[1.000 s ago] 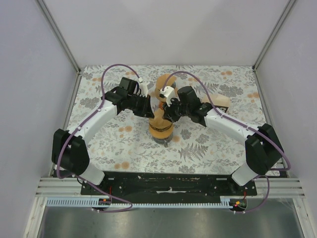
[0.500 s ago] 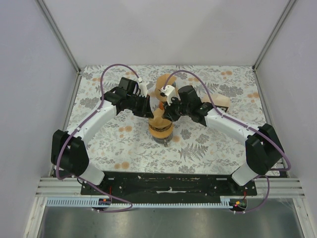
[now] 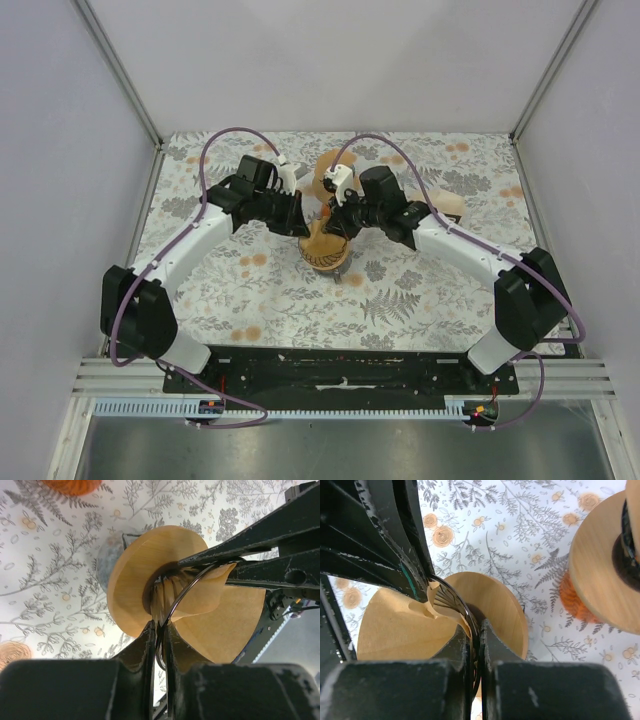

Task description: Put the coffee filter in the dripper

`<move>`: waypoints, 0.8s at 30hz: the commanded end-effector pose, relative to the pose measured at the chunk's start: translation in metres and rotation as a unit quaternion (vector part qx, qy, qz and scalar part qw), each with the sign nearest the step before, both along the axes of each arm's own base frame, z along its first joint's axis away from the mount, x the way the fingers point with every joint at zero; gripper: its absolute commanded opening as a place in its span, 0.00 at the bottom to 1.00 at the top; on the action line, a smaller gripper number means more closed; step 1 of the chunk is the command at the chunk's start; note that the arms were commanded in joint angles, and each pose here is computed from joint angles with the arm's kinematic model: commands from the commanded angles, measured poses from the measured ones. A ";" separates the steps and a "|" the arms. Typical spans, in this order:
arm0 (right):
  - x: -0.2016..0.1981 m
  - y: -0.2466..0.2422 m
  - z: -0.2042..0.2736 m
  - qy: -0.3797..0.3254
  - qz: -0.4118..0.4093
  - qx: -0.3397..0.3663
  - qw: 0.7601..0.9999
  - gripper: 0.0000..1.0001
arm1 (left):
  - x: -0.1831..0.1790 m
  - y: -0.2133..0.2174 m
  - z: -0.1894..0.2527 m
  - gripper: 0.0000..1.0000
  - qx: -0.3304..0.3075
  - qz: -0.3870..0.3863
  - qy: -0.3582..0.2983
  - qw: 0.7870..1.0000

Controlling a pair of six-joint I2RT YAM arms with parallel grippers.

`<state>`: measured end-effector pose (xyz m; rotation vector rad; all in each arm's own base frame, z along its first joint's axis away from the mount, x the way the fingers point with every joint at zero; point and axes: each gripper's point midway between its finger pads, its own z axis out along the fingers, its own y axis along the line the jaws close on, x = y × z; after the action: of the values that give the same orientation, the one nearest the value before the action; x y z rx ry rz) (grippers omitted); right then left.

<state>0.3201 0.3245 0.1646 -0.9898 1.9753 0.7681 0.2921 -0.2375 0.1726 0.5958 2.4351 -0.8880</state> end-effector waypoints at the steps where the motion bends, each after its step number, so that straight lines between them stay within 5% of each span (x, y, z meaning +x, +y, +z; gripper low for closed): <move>1: 0.006 -0.006 -0.014 -0.023 0.004 -0.034 0.999 0.00 | 0.003 -0.003 0.009 0.14 -0.005 -0.015 -0.031 0.999; 4: 0.006 -0.010 -0.016 -0.021 0.000 -0.037 0.999 0.32 | 0.003 -0.002 0.009 0.14 -0.004 -0.014 -0.032 0.999; 7: 0.006 -0.017 -0.012 -0.023 -0.007 -0.035 0.999 0.49 | 0.004 -0.002 0.009 0.14 -0.002 -0.014 -0.033 0.999; 11: 0.008 -0.024 -0.001 -0.028 -0.012 -0.022 0.999 0.58 | 0.005 -0.003 0.011 0.19 -0.005 -0.014 -0.035 0.999; 18: 0.007 -0.029 0.025 -0.046 -0.012 0.001 0.999 0.68 | 0.009 -0.002 0.017 0.46 -0.003 -0.012 -0.043 0.999; 24: 0.003 -0.028 0.045 -0.056 0.001 0.013 0.998 0.72 | 0.011 -0.002 0.024 0.58 -0.002 -0.012 -0.052 0.999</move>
<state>0.3261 0.2928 0.1801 -0.9765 1.9445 0.6952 0.2945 -0.2359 0.1736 0.6070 2.4233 -0.8632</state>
